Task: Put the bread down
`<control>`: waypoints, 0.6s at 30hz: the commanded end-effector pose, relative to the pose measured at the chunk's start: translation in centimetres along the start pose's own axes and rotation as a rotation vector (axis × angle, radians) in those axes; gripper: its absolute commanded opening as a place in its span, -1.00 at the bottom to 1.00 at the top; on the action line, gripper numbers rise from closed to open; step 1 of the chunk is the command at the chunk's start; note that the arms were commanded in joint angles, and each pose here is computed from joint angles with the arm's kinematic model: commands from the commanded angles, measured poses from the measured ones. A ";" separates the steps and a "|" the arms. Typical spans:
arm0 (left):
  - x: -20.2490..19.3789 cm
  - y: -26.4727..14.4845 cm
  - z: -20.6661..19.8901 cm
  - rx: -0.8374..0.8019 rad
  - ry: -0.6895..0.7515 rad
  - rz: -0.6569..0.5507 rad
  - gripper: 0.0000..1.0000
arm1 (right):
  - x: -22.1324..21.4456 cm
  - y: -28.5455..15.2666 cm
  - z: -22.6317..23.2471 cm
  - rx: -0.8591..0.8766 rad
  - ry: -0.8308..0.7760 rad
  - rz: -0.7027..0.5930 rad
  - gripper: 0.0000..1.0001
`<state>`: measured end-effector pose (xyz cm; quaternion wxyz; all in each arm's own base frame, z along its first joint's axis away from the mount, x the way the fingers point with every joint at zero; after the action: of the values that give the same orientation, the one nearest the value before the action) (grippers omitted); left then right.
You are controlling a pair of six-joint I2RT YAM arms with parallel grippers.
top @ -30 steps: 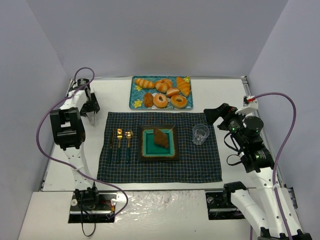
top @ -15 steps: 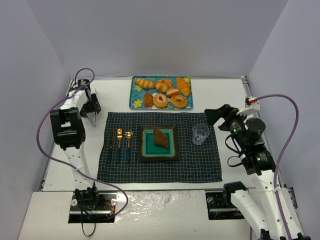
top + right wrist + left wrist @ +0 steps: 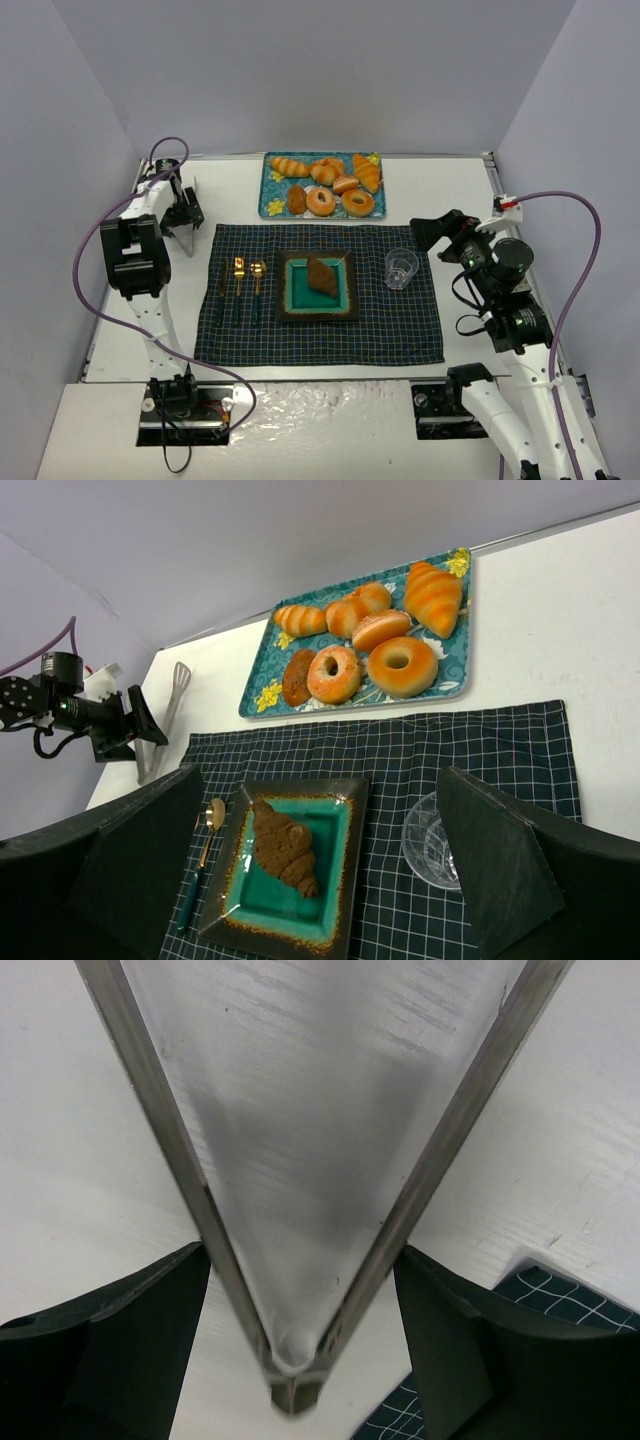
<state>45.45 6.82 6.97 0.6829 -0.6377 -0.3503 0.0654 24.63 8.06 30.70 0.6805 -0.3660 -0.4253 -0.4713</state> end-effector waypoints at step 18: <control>4.8 -13.9 -0.3 -0.105 -0.031 -0.237 0.44 | 2.5 -0.1 1.3 0.054 -0.003 -0.092 1.00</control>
<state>44.31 6.65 11.33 0.6767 -0.6364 -0.3661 0.0554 24.46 8.05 30.91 0.6802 -0.3622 -0.4259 -0.4741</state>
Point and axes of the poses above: each gripper's point midway between its finger pads, its own y axis out along the fingers, its own z axis along the line the jaws close on, x = y × z, the point moved 3 cm from there along -y, back along the fingers, and after that the axes turned 9 degrees about -y, right-handed, at the moved point
